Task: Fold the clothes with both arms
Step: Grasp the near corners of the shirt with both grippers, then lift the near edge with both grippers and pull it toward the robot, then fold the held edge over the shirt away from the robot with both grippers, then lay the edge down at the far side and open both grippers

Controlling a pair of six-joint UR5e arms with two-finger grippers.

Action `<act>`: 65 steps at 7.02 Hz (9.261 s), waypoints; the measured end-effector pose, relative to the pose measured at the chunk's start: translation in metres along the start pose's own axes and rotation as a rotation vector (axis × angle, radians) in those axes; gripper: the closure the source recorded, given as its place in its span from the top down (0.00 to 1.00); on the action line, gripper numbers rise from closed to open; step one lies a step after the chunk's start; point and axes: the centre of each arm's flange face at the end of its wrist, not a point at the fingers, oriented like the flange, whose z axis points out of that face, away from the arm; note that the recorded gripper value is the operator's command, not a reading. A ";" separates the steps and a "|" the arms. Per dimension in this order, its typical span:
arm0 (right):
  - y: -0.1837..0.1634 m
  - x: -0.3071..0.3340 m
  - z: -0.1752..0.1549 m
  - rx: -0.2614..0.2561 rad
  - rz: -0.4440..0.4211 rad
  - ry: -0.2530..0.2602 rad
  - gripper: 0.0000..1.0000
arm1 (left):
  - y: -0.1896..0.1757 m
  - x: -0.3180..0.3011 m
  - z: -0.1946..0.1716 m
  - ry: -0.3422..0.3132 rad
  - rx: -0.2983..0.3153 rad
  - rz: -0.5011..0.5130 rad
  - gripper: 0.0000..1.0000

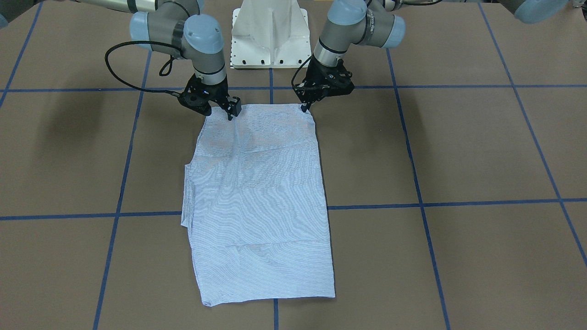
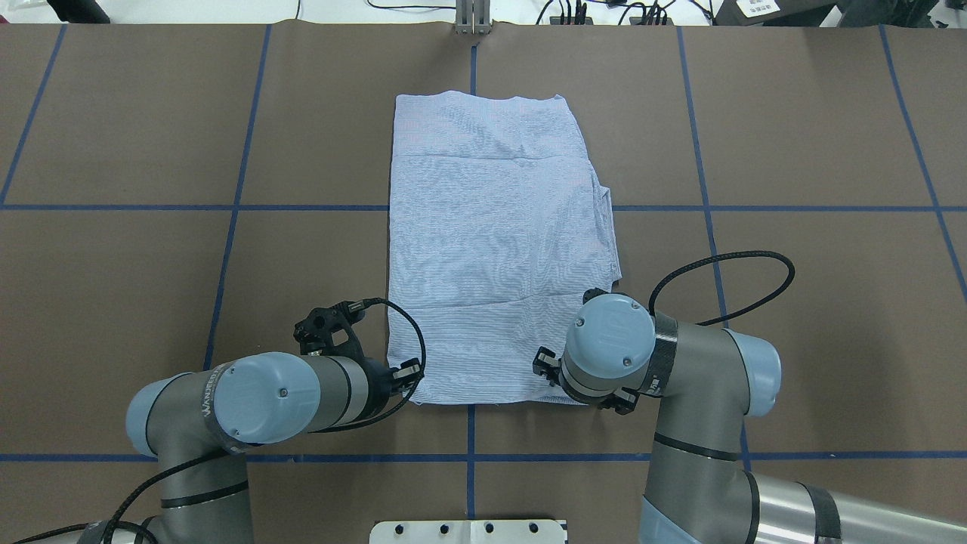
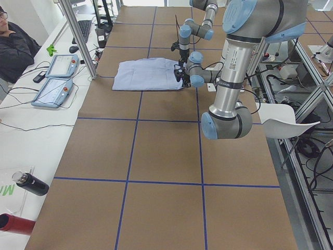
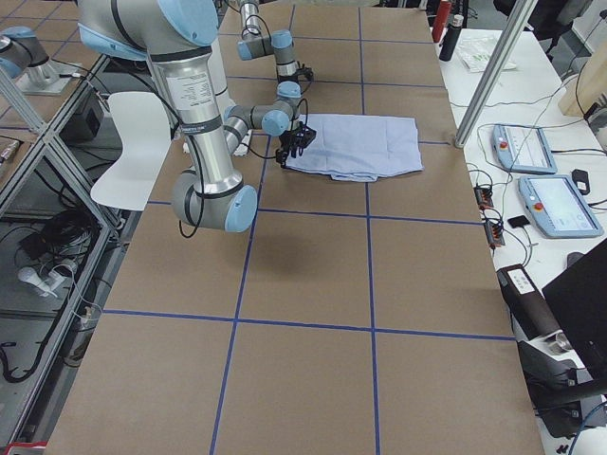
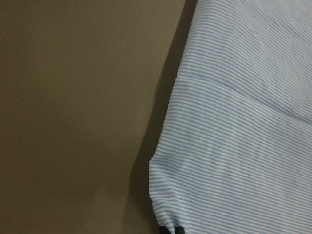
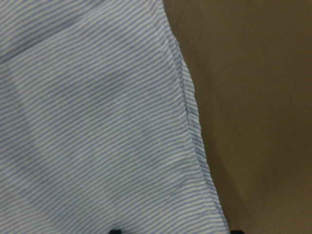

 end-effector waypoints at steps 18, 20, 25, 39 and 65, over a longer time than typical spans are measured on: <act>0.030 0.030 -0.094 -0.272 -0.011 -0.101 0.00 | 0.039 0.028 -0.113 0.009 -0.142 0.031 0.00; 0.047 0.043 -0.125 -0.395 -0.041 -0.117 0.00 | 0.067 0.026 -0.137 -0.017 -0.187 0.052 0.00; 0.077 0.086 -0.189 -0.591 -0.088 -0.142 0.00 | 0.112 0.009 -0.230 -0.101 -0.353 0.068 0.00; -0.047 -0.007 -0.157 -0.449 0.134 -0.154 0.00 | -0.002 0.046 -0.197 -0.102 -0.194 -0.046 0.00; -0.091 -0.079 -0.096 -0.181 -0.044 -0.213 1.00 | -0.138 0.041 -0.128 -0.086 0.045 -0.071 0.99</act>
